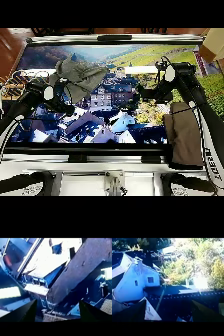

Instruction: Fold the shirts.

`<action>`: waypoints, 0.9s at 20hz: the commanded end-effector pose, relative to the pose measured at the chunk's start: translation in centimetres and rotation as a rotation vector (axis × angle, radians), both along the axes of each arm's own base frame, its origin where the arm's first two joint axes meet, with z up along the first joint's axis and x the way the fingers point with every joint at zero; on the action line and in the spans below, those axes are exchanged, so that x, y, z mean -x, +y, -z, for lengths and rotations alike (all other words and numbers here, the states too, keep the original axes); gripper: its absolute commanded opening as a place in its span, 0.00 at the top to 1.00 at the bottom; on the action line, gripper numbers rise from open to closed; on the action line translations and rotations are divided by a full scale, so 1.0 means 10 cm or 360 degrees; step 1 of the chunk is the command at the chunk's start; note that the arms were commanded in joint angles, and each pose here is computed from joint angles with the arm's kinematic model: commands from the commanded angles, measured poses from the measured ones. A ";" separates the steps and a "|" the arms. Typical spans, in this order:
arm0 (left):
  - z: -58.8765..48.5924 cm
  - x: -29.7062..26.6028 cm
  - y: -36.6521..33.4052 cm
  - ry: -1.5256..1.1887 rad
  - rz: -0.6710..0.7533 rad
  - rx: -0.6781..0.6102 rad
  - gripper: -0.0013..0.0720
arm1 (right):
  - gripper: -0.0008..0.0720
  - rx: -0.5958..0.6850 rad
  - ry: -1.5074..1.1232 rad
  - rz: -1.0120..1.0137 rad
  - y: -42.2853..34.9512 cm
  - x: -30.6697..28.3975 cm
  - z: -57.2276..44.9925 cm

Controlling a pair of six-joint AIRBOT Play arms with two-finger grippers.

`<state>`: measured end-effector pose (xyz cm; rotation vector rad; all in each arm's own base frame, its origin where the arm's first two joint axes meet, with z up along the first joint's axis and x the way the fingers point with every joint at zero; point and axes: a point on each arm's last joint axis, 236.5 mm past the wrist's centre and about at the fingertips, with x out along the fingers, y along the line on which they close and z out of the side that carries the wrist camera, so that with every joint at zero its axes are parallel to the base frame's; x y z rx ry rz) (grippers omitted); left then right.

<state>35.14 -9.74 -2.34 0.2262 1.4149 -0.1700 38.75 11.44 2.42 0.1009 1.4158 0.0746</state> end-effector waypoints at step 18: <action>-0.01 0.02 -0.30 0.0023 -0.0182 0.0230 0.14 | 0.09 0.0080 0.0022 -0.0098 -0.09 0.05 0.01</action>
